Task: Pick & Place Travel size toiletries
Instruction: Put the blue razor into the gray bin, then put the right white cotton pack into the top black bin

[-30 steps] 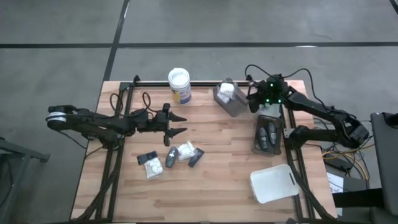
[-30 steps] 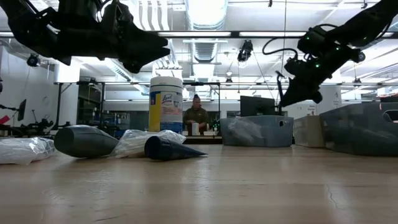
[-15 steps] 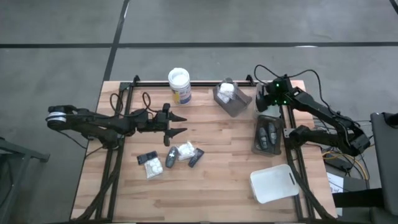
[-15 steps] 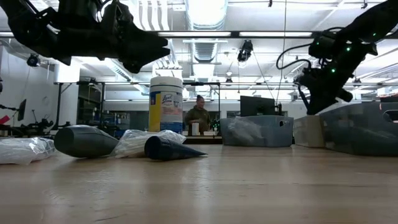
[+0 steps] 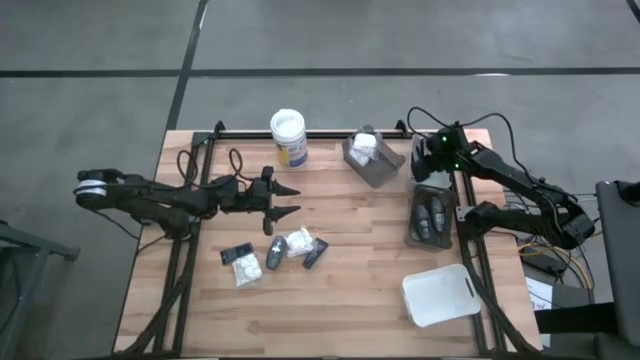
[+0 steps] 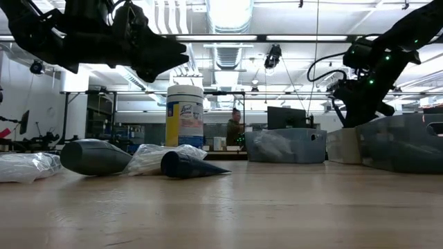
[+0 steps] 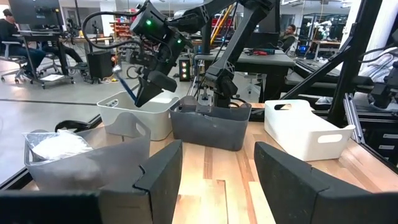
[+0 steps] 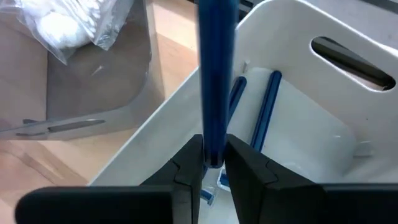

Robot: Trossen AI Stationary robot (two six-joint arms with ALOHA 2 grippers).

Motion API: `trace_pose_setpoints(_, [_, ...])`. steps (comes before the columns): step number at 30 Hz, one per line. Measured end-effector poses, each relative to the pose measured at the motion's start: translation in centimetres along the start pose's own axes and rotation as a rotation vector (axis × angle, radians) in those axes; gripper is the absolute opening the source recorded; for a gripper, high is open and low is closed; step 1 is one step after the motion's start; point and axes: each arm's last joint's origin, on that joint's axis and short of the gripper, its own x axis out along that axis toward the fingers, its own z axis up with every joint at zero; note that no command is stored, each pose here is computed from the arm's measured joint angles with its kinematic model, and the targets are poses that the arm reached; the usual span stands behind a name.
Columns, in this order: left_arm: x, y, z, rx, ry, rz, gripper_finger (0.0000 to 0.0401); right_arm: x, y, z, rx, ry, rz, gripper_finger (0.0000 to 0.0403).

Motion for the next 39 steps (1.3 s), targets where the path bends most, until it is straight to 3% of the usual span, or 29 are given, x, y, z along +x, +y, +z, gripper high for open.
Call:
trace_pose_setpoints(25, [-0.01, 0.01, -0.03, -0.002, 0.002, 0.000, 0.0206, 0.23, -0.04, -0.40, 0.003, 0.013, 0.000, 0.0169])
trace_pose_setpoints(31, [-0.01, 0.00, -0.03, -0.003, 0.002, 0.000, 0.0206, 0.10, -0.01, -0.15, 0.002, 0.002, 0.002, 0.0172])
trace_pose_setpoints(39, [-0.01, 0.00, -0.03, -0.003, 0.002, 0.000, 0.0206, -0.11, 0.09, 0.31, -0.001, -0.022, 0.009, 0.0142])
